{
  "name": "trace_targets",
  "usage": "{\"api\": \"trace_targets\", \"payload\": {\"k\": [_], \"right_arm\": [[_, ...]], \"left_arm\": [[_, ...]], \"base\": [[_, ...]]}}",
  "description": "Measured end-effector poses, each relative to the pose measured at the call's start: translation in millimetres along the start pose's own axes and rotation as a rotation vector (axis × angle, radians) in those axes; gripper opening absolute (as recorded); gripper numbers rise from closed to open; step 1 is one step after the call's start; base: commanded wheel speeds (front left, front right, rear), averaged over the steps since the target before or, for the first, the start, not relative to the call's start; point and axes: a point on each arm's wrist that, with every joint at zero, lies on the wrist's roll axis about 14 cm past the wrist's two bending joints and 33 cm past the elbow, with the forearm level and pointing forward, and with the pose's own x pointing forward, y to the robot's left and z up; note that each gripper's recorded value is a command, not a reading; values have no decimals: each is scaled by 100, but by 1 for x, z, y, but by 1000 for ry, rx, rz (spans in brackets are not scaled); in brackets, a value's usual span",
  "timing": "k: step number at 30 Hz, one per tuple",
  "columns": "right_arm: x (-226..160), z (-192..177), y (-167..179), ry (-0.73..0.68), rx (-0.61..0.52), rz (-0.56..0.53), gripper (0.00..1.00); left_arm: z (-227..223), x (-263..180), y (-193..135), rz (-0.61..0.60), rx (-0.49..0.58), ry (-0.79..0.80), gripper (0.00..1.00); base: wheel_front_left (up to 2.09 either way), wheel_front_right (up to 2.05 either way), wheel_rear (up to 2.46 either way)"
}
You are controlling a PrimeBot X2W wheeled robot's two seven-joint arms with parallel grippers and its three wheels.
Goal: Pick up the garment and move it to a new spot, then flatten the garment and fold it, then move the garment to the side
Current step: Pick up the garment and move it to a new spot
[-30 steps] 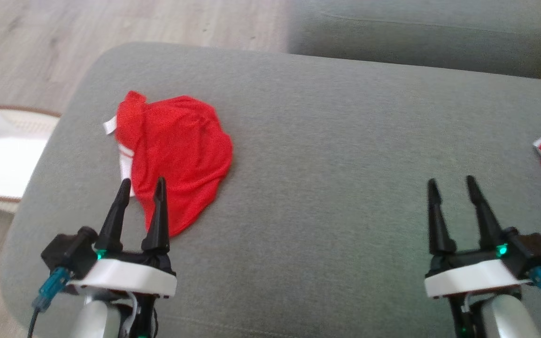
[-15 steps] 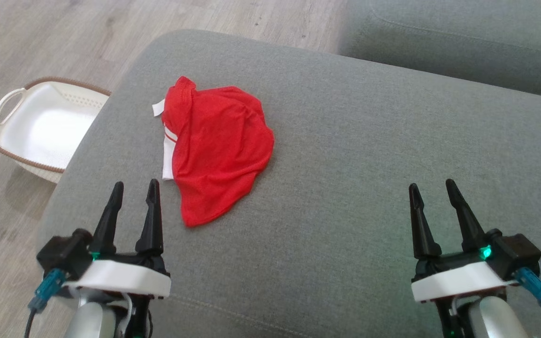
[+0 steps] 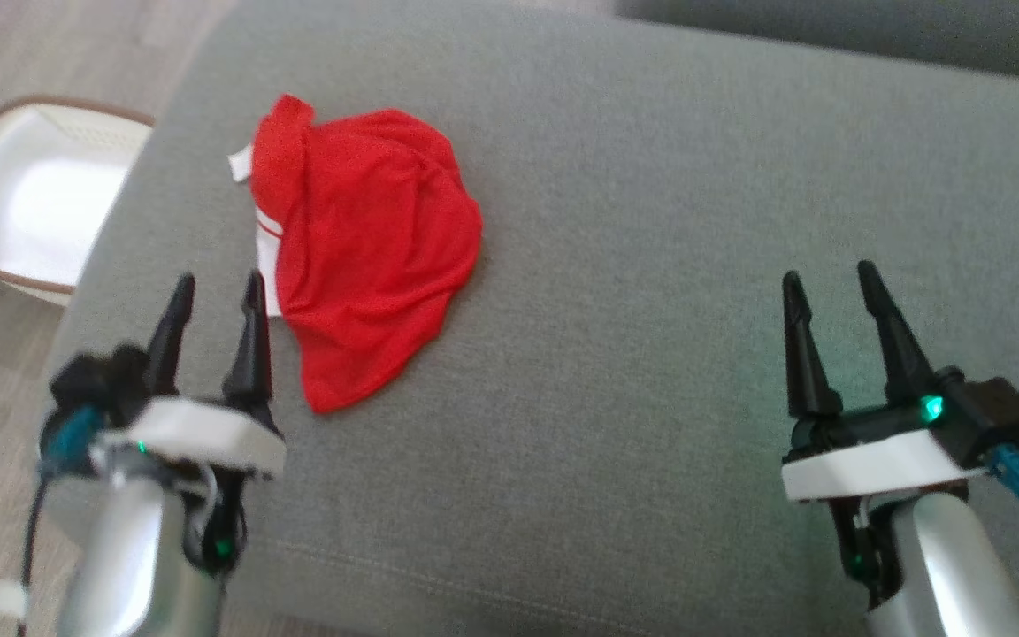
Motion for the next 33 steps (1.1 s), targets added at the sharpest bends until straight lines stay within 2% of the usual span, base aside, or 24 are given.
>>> {"api": "trace_targets", "payload": {"k": [8,12,18,19,20,21,25,33], "right_arm": [[12,-19,-34,24,-17,-67,100],[14,-28,-47,39,-17,-94,100],[10,-39,-64,59,-15,-136,100],[11,-38,-66,56,-17,-142,100],[11,-37,-69,54,-22,-148,100],[10,-37,-71,54,-26,-153,100],[9,-34,-72,50,-31,-158,100],[5,-4,-64,-10,-41,-151,100]], "left_arm": [[-51,66,8,-51,98,300,100],[-80,81,9,-63,98,454,100],[-112,90,4,-75,40,606,100],[-114,91,3,-80,39,614,90],[-115,94,2,-91,37,616,31],[-115,95,0,-98,31,616,0],[-111,97,-4,-110,14,584,0],[-22,117,-5,-151,5,206,0]], "base": [[0,0,0],[0,0,0],[0,0,0],[0,0,0],[0,0,0],[0,0,0],[0,0,0],[0,0,0]]}}
